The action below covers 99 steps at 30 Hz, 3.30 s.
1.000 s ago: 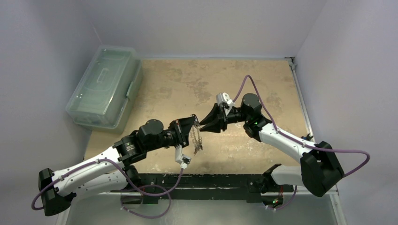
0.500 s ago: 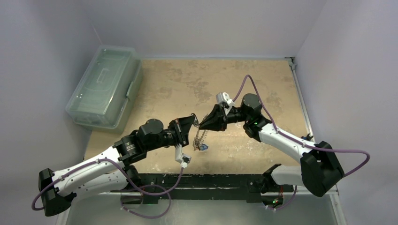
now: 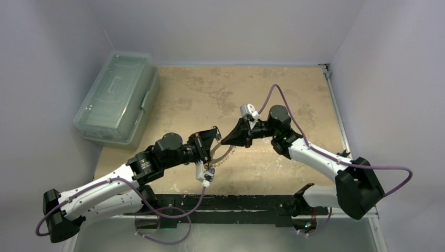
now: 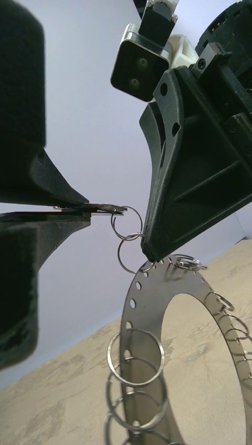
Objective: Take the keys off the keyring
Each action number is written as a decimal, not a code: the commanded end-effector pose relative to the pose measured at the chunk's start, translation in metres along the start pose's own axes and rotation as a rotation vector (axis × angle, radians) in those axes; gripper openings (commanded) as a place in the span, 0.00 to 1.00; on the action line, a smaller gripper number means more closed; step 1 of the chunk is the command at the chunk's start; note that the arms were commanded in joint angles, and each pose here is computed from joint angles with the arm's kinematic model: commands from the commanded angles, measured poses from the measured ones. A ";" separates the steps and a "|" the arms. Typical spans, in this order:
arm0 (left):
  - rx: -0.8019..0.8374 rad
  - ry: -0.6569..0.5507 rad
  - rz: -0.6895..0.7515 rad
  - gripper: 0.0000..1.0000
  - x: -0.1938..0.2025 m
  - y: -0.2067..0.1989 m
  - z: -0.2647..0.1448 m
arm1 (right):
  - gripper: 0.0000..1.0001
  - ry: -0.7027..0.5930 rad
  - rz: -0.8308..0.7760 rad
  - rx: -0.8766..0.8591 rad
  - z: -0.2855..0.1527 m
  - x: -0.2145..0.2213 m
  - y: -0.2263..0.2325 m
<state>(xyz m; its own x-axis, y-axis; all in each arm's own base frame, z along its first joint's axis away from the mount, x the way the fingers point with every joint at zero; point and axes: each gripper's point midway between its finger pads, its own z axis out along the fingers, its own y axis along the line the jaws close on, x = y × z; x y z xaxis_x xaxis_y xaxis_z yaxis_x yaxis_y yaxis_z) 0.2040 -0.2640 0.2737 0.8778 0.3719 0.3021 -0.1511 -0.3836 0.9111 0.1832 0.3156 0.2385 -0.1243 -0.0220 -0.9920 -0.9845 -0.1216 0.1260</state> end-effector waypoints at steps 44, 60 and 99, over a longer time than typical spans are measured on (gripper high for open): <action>-0.139 0.059 -0.022 0.00 0.024 0.013 0.001 | 0.39 -0.014 -0.008 0.217 -0.002 -0.007 -0.042; -0.115 0.061 -0.005 0.00 0.021 0.002 0.006 | 0.30 -0.018 0.019 0.148 0.002 -0.002 -0.031; -0.100 0.134 -0.121 0.00 0.040 0.009 0.007 | 0.26 0.013 0.020 0.221 0.002 0.001 -0.046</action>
<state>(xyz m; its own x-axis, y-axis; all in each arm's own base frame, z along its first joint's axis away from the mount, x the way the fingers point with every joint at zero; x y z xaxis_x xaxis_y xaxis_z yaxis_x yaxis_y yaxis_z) 0.2372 -0.2549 0.2452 0.8440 0.4854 0.2282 -0.0493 -0.3535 0.9341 0.2181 0.3204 0.2170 -0.2096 -0.0479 -0.9766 -0.9758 0.0740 0.2058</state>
